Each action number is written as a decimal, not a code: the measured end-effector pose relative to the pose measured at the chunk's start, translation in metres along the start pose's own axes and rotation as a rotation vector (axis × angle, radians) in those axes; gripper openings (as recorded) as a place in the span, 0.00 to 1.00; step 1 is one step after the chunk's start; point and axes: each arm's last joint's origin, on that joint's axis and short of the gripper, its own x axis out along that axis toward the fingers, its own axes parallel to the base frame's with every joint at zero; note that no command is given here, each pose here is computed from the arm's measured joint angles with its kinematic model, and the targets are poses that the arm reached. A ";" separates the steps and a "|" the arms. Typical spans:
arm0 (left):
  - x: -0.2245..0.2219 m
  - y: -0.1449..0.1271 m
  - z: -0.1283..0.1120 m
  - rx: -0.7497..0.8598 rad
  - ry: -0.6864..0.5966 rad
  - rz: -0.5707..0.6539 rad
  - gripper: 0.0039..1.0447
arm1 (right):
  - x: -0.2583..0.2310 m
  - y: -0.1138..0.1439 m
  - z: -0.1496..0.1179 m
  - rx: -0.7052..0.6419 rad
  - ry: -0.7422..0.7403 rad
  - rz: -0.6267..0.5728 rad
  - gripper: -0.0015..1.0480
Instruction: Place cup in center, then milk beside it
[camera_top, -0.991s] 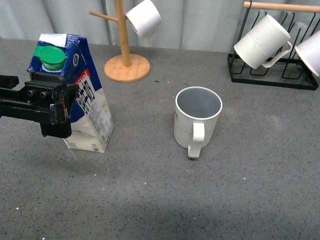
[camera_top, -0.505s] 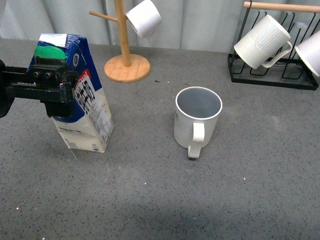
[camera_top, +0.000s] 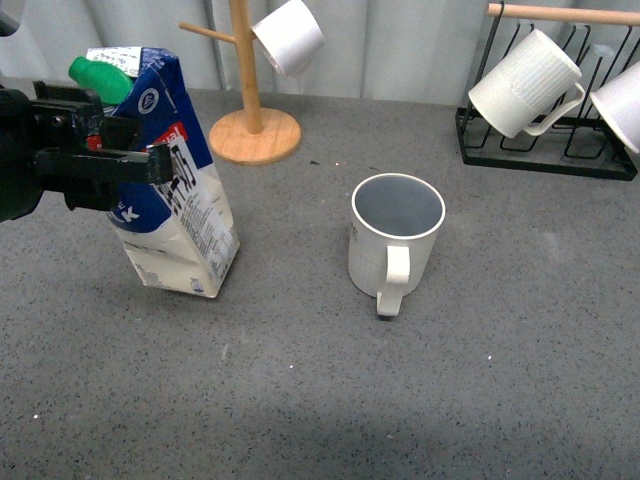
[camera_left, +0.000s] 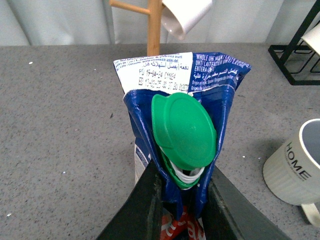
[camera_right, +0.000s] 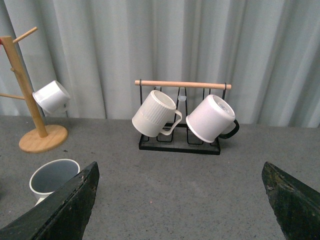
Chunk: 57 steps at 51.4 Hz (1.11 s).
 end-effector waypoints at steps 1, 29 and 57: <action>0.000 -0.002 0.001 0.002 -0.004 -0.004 0.15 | 0.000 0.000 0.000 0.000 0.000 0.000 0.91; 0.020 -0.062 0.003 0.022 -0.014 -0.099 0.12 | 0.000 0.000 0.000 0.000 0.000 0.000 0.91; 0.033 -0.083 -0.003 0.032 -0.001 -0.089 0.11 | 0.000 0.000 0.000 0.000 0.000 0.000 0.91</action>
